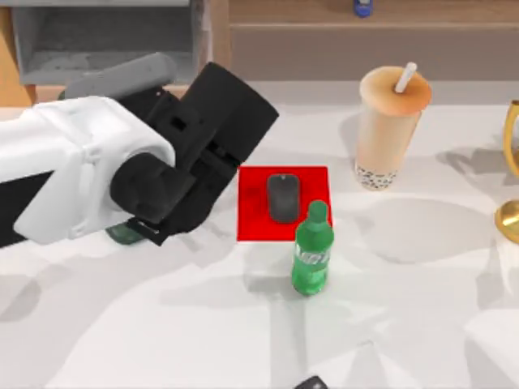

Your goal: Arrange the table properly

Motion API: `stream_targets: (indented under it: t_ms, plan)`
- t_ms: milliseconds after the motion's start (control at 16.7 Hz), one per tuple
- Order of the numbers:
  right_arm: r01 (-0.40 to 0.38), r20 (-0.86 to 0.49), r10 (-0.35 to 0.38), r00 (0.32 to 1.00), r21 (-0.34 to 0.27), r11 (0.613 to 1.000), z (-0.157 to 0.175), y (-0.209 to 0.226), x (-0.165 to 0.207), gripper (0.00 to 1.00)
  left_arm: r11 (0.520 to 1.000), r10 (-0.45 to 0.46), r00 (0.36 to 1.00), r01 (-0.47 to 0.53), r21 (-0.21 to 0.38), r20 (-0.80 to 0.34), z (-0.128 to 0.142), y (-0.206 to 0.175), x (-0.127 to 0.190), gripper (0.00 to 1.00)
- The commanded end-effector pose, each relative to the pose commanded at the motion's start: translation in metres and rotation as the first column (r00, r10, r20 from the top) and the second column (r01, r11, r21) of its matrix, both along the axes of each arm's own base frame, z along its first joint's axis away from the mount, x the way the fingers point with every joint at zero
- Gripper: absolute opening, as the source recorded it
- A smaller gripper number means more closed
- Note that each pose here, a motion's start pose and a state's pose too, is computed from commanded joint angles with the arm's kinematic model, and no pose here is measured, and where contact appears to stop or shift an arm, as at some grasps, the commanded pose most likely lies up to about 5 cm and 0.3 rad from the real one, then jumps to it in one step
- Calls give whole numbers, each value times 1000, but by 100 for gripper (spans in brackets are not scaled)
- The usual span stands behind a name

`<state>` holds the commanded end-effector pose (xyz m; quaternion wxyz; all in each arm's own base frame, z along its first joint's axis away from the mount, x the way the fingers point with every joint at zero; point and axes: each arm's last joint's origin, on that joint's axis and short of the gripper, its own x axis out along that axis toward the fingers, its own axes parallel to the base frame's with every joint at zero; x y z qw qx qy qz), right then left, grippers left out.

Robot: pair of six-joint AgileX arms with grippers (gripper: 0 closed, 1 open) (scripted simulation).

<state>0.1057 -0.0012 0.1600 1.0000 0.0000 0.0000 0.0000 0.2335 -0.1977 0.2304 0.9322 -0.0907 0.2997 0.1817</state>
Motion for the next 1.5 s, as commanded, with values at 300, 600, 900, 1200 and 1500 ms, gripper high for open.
stream_targets:
  t_ms: [300,600,900,1200,1500]
  plan:
    - [0,0,0,1000,0,1000,0,0,0,100,987,93,988,-108,119,123,5,9,17,0]
    - [0,0,0,1000,0,1000,0,0,0,100,987,90,988,-105,119,124,5,9,16,0]
    - [0,0,0,1000,0,1000,0,0,0,100,992,84,986,-97,84,146,6,18,25,0]
    - [0,0,0,1000,0,1000,0,0,0,100,989,82,988,-97,115,128,-10,29,45,0]
    - [0,0,0,1000,0,1000,0,0,0,100,986,95,988,-111,122,125,-18,32,56,0]
